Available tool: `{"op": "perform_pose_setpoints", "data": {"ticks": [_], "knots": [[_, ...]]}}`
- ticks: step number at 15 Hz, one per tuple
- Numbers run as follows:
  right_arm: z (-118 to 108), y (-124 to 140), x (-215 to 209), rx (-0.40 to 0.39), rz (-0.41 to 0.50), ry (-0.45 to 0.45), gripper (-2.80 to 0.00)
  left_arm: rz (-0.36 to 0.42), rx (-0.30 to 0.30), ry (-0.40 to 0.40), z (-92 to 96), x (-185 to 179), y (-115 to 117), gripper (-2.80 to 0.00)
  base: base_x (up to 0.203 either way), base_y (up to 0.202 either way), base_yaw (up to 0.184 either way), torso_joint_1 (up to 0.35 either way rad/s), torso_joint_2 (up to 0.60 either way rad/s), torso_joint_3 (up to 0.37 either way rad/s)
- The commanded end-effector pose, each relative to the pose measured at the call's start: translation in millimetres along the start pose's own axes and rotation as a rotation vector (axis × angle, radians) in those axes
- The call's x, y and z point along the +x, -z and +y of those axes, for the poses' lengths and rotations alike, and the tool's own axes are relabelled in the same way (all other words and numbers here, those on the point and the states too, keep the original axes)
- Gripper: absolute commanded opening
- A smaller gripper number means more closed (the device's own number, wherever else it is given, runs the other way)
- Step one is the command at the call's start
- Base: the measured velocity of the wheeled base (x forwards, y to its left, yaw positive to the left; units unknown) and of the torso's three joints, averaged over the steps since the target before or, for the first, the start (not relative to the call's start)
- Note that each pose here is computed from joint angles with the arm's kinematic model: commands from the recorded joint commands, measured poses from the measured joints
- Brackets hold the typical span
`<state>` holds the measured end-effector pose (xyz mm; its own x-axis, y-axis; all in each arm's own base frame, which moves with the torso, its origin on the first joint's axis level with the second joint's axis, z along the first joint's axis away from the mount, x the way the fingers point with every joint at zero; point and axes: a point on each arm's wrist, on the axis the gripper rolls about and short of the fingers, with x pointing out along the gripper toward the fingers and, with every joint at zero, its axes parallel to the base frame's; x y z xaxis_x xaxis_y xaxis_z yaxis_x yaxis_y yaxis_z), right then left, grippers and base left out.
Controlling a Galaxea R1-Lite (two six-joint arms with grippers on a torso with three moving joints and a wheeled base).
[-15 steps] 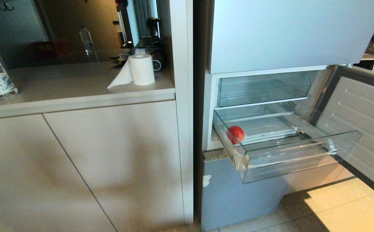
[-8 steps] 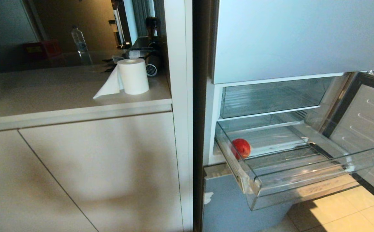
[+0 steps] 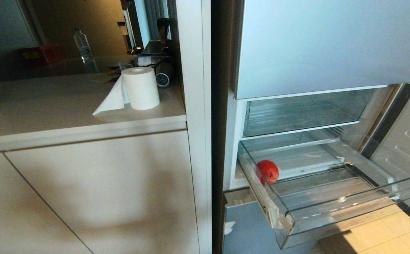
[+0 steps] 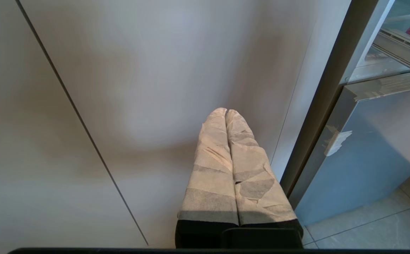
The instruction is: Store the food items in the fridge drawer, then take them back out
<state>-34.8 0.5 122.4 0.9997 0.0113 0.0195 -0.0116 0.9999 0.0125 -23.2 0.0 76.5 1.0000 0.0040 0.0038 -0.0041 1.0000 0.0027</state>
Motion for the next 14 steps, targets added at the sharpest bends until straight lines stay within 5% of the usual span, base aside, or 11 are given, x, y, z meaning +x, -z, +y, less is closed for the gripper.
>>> {"op": "perform_pose_setpoints", "data": {"ticks": [1, 6, 9, 10, 12, 14], "knots": [[2, -44, 20, 0.016, 0.149, -0.075, -2.80, -0.002, 0.000, -0.001, 0.0, 0, 0, -2.80, 0.000, 0.000, 0.000, 0.000, 0.00, 0.000], [8, -101, 130, 0.110, 0.476, -0.287, -2.80, -0.002, 0.000, -0.001, 0.0, 0, 0, -2.80, 0.000, 0.000, 0.000, 0.000, 0.00, 0.000], [29, -106, 200, 0.164, 0.620, -0.451, -2.80, -0.002, 0.000, -0.001, 0.0, 0, 0, -2.80, 0.000, 0.000, 0.000, 0.000, 0.00, 0.000], [39, -102, 220, 0.173, 0.657, -0.485, 0.00, -0.002, 0.000, -0.001, 0.0, 0, 0, -2.80, 0.000, 0.000, 0.000, 0.000, 0.00, 0.000], [62, -89, 258, 0.171, 0.689, -0.497, 0.00, -0.002, 0.000, -0.001, 0.0, 0, 0, -2.80, 0.000, 0.000, 0.000, 0.000, 0.00, 0.000], [82, -73, 284, 0.132, 0.679, -0.380, 0.00, -0.002, 0.000, -0.001, 0.0, 0, 0, -2.80, 0.000, 0.000, 0.000, 0.000, 0.00, 0.000]]}}
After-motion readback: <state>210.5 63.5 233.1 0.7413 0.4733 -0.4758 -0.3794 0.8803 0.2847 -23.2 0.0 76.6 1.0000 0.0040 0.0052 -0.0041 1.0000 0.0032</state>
